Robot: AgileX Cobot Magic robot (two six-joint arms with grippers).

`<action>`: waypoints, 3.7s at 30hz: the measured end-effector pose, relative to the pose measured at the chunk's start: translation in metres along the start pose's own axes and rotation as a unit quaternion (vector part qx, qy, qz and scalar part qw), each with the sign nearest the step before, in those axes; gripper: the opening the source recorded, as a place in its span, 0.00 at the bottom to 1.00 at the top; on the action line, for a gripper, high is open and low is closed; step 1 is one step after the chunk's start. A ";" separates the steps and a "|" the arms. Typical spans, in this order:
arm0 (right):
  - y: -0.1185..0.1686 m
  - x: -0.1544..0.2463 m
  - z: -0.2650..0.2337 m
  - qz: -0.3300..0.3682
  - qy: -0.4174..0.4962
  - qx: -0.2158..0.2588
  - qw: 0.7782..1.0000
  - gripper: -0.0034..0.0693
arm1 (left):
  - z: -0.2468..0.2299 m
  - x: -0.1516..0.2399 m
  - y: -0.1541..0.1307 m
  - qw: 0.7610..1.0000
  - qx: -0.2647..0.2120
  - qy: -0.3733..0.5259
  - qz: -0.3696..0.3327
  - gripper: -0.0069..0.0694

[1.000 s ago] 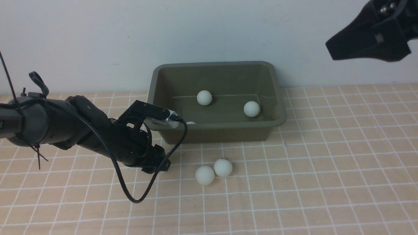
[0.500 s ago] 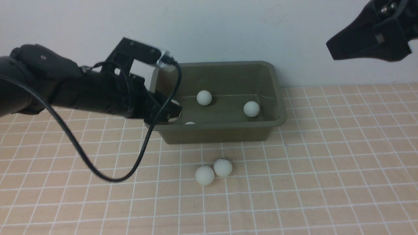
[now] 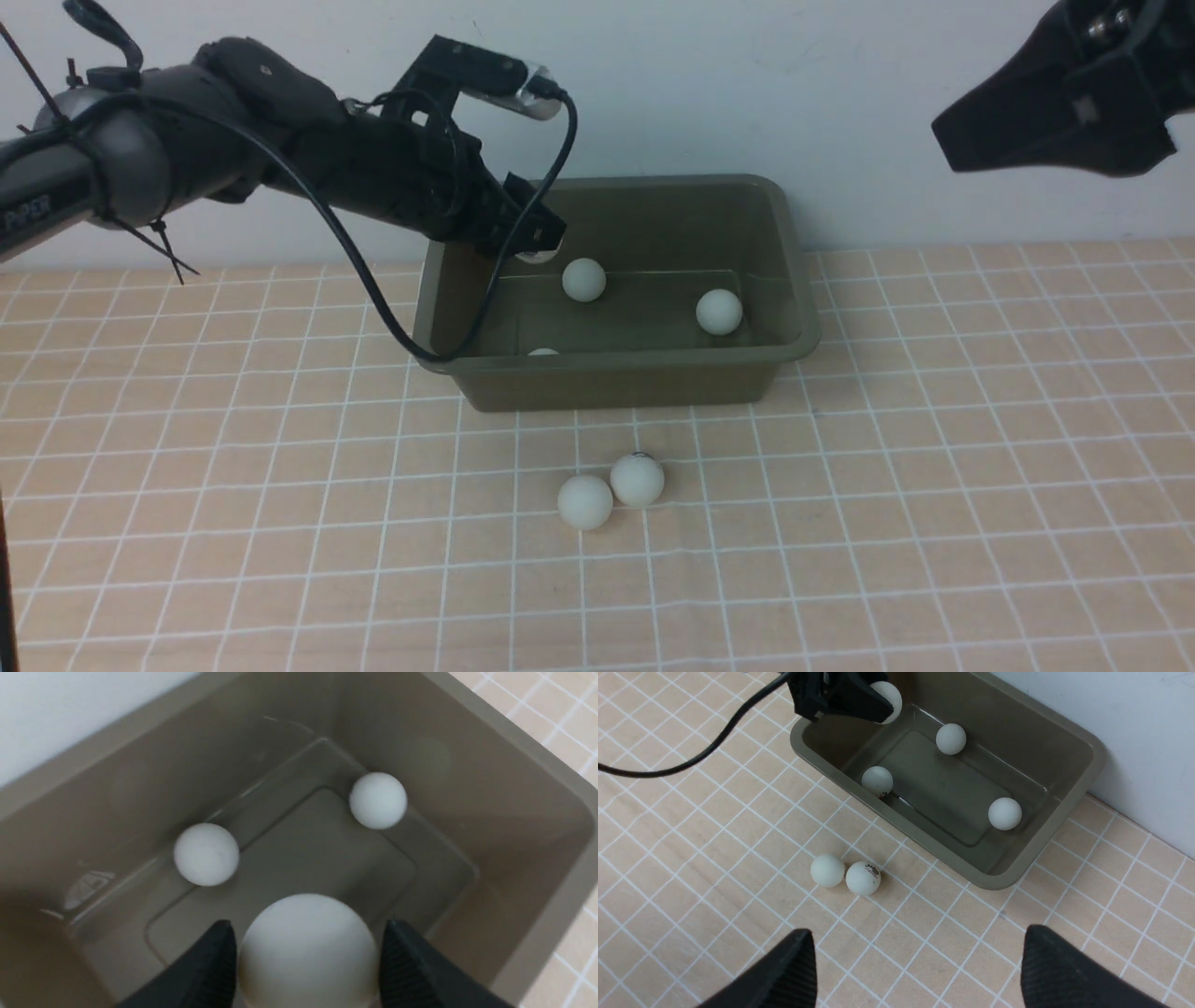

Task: Put the table tennis balls into the box on the light coffee tablecloth.
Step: 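Drop the ball into the bin, then reach for and grasp a ping pong ball on the table beside the basket, then drop the ball into the bin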

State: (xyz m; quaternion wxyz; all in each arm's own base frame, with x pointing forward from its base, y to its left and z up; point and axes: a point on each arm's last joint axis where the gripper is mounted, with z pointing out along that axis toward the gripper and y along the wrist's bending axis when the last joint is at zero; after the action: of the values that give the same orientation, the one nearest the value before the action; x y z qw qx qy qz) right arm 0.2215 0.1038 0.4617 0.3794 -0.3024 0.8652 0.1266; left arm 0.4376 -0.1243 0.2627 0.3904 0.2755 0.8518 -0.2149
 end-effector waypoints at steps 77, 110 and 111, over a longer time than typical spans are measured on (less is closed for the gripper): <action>0.000 0.000 0.000 0.001 0.000 0.000 1.000 0.75 | 0.051 0.135 -0.108 0.976 0.020 0.177 0.124 0.50; -0.004 -0.002 0.014 0.004 0.014 -0.003 1.000 0.75 | 0.008 0.004 0.005 0.997 -0.031 0.063 0.010 0.58; -0.004 -0.002 0.014 0.004 0.014 -0.003 1.000 0.75 | 0.001 -0.002 0.003 0.997 -0.030 0.066 0.017 0.59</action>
State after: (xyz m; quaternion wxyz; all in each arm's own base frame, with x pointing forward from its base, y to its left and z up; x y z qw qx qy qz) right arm 0.2325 0.1078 0.4535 0.3662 -0.3014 0.8712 0.1266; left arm 0.4416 -0.1229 0.2633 0.3453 0.2919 0.8768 -0.1635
